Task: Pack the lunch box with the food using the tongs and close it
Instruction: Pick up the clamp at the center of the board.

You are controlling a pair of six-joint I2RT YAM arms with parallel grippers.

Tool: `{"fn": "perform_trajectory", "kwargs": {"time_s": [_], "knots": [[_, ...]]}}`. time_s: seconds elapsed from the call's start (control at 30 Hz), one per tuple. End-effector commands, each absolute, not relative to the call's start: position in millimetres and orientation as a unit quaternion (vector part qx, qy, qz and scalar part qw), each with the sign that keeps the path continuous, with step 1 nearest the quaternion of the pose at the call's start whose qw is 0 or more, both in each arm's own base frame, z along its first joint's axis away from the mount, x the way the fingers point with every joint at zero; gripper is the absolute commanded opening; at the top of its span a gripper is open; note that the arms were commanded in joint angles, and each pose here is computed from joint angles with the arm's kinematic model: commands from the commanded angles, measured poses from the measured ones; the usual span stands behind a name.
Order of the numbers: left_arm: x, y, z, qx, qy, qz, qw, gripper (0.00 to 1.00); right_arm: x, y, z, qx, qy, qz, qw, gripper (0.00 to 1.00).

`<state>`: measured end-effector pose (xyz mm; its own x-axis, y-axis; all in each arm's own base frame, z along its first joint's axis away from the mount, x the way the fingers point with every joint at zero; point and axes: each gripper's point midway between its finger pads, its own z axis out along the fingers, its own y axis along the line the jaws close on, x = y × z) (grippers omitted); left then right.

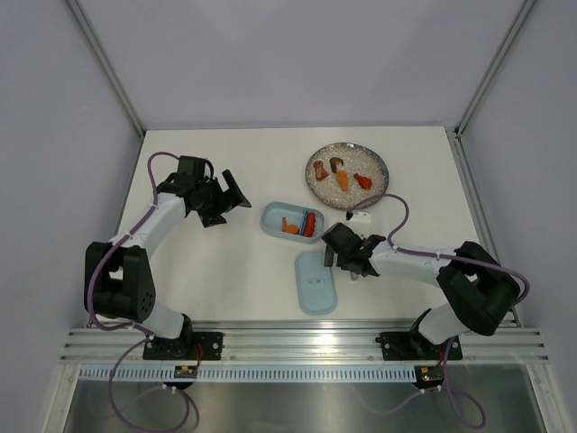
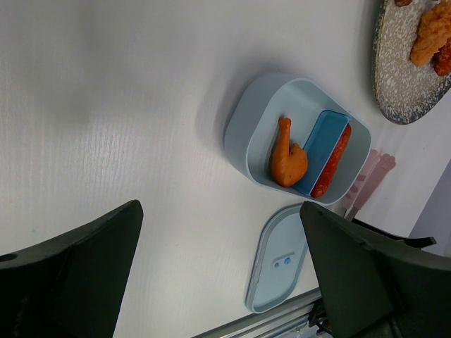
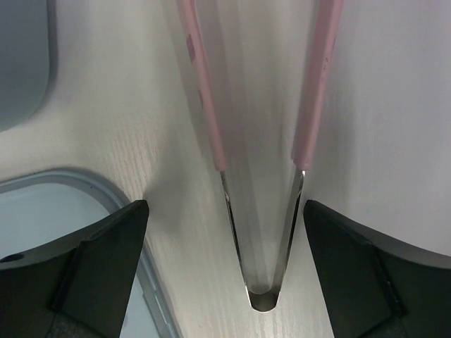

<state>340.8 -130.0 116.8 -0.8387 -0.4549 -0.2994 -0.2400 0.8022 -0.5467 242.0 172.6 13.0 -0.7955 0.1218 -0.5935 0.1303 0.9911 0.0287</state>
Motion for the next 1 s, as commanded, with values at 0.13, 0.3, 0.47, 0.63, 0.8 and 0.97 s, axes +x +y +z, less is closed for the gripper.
{"fn": "perform_trajectory", "kwargs": {"time_s": [0.13,0.3,0.47,0.63,0.8,0.97], "knots": [[349,-133,129,-0.179,0.917,-0.269,0.234,0.99,249,172,8,0.076,0.942,-0.022,0.325,0.99],[349,-133,128,-0.179,0.917,-0.269,0.232,0.99,244,166,12,0.1,0.938,-0.014,0.333,0.92],[350,-135,127,-0.18,0.917,-0.272,0.23,0.99,236,161,6,0.108,0.94,-0.012,0.324,0.81],[349,-135,127,-0.18,0.917,-0.273,0.23,0.99,236,163,5,0.107,0.94,-0.009,0.324,0.65],[350,-135,127,-0.18,0.916,-0.273,0.231,0.99,236,163,5,0.106,0.94,-0.007,0.323,0.6],[350,-135,128,-0.18,0.916,-0.274,0.23,0.99,233,164,3,0.109,0.942,0.001,0.318,0.54]]}}
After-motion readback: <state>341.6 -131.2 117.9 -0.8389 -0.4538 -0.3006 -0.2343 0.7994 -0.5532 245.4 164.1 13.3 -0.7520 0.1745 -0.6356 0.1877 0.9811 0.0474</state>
